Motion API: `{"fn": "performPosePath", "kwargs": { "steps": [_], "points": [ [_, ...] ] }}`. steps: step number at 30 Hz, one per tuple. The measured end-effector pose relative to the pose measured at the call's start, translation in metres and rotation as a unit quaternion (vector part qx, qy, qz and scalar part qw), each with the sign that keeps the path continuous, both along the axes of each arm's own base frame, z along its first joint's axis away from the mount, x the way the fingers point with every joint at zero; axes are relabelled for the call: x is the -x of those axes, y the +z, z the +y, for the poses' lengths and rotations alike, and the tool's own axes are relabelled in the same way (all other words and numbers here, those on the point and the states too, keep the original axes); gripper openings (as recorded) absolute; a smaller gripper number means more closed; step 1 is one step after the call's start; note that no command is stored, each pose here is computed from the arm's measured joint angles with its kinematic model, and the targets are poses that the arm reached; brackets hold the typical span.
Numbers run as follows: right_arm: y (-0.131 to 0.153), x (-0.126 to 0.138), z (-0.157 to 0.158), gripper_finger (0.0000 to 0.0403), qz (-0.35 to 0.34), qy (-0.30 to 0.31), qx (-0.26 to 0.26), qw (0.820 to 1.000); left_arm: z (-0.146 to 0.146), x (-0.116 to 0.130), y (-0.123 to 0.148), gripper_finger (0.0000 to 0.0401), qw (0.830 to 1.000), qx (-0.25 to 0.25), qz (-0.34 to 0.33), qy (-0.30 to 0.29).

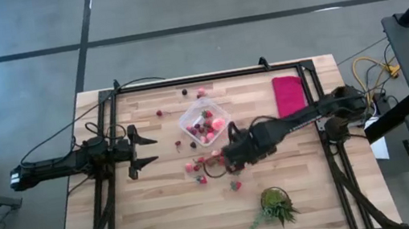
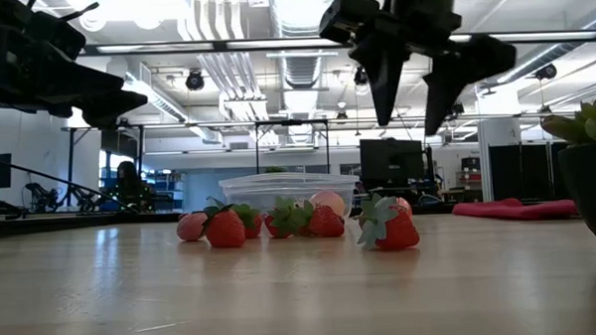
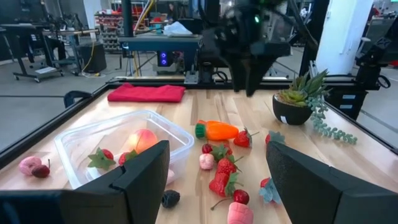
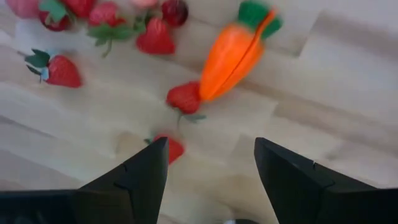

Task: Pick and placing Produce into tupperware
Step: Put the orange carrot into the transparent container

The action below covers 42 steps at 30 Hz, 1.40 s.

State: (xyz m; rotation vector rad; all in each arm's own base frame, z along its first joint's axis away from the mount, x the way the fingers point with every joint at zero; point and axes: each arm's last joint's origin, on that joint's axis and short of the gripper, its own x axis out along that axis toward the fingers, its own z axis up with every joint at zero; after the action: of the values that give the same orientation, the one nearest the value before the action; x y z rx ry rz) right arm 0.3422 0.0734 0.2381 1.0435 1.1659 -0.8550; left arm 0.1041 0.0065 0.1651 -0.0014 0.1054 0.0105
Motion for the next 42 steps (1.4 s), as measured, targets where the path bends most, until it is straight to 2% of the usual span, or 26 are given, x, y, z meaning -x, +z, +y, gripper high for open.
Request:
{"fn": "performPosePath", "kwargs": {
  "steps": [5, 13, 27, 33, 42],
  "points": [
    [-0.015, 0.0, 0.011, 0.0229, -0.036, -0.019, -0.018, 0.999, 0.0, 0.0, 0.0, 0.0255, 1.0, 0.0, -0.001, 0.0],
    [-0.02, -0.001, 0.013, 0.0228, -0.048, -0.018, -0.018, 0.999, 0.0, 0.0, 0.0, 0.0255, 1.0, 0.0, 0.0, 0.0],
    [-0.02, -0.002, 0.008, 0.0228, -0.052, 0.062, 0.04, 0.996, 0.0, 0.0, 0.0, 0.0255, 1.0, 0.0, 0.0, 0.0],
    [-0.027, 0.002, 0.004, 0.0228, -0.05, 0.023, 0.101, 0.993, 0.0, 0.0, 0.0, 0.0255, 1.0, 0.0, 0.0, 0.0],
    [-0.063, 0.01, -0.015, 0.0228, 0.0, -0.064, 0.086, 0.994, 0.0, 0.0, 0.0, 0.0255, 1.0, 0.0, 0.0, 0.0]
  ]
}}
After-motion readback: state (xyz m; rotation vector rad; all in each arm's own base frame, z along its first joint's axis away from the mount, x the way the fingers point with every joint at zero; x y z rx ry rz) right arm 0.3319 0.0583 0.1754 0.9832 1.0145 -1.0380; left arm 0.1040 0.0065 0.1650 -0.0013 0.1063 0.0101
